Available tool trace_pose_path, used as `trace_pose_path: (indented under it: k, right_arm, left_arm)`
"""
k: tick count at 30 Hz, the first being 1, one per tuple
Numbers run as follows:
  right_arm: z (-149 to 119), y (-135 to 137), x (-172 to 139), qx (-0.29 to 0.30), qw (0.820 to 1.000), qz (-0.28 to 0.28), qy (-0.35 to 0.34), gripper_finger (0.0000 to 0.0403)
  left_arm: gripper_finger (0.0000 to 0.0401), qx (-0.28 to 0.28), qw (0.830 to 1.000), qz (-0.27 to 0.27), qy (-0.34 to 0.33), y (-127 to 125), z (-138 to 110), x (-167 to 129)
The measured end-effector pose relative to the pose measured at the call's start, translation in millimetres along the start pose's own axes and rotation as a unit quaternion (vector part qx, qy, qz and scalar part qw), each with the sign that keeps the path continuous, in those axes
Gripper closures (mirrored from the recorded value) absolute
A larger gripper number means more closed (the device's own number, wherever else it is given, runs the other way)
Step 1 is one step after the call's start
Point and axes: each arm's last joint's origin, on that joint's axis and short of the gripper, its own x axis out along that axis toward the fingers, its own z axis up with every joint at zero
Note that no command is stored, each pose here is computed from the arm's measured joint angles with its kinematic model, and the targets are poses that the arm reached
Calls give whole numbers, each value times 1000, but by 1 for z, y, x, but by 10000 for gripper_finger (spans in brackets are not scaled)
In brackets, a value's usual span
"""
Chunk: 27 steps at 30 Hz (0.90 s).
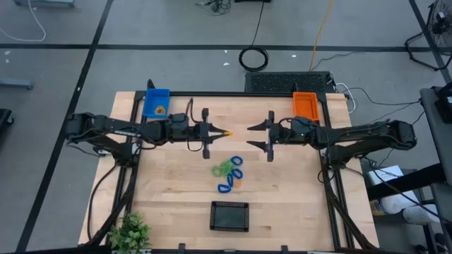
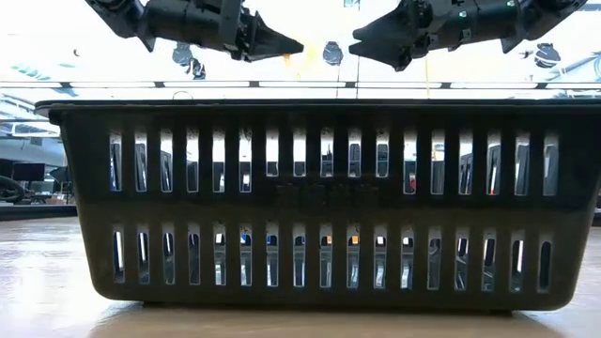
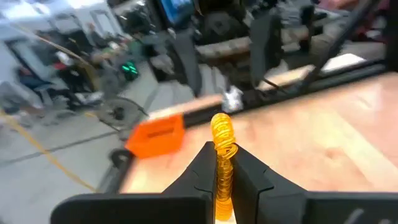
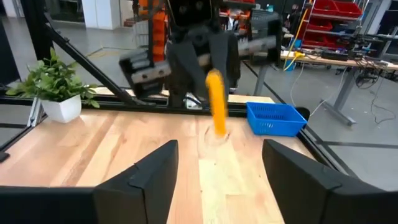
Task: Sort spring keychains into baskets
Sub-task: Put the orange spring keychain into the blue basket
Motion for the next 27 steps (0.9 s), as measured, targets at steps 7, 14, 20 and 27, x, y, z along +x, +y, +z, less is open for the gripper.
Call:
trace_pose_path:
  k: [7,14,20,27]
  right_arm:
    - [-2,0,-1,2,1000,1,11,188]
    - [-2,0,-1,2,1000,1,13,189]
    - [-2,0,-1,7,1000,1,13,190]
    - [-2,0,-1,12,1000,1,13,191]
  left_arm:
    - [381,23,985,111,133,6,-1,-25]
    - [381,9,926,286,245,12,-5,-50]
    - [381,-74,873,402,264,27,-7,-77]
    - [381,-132,829,462,286,42,-24,-100]
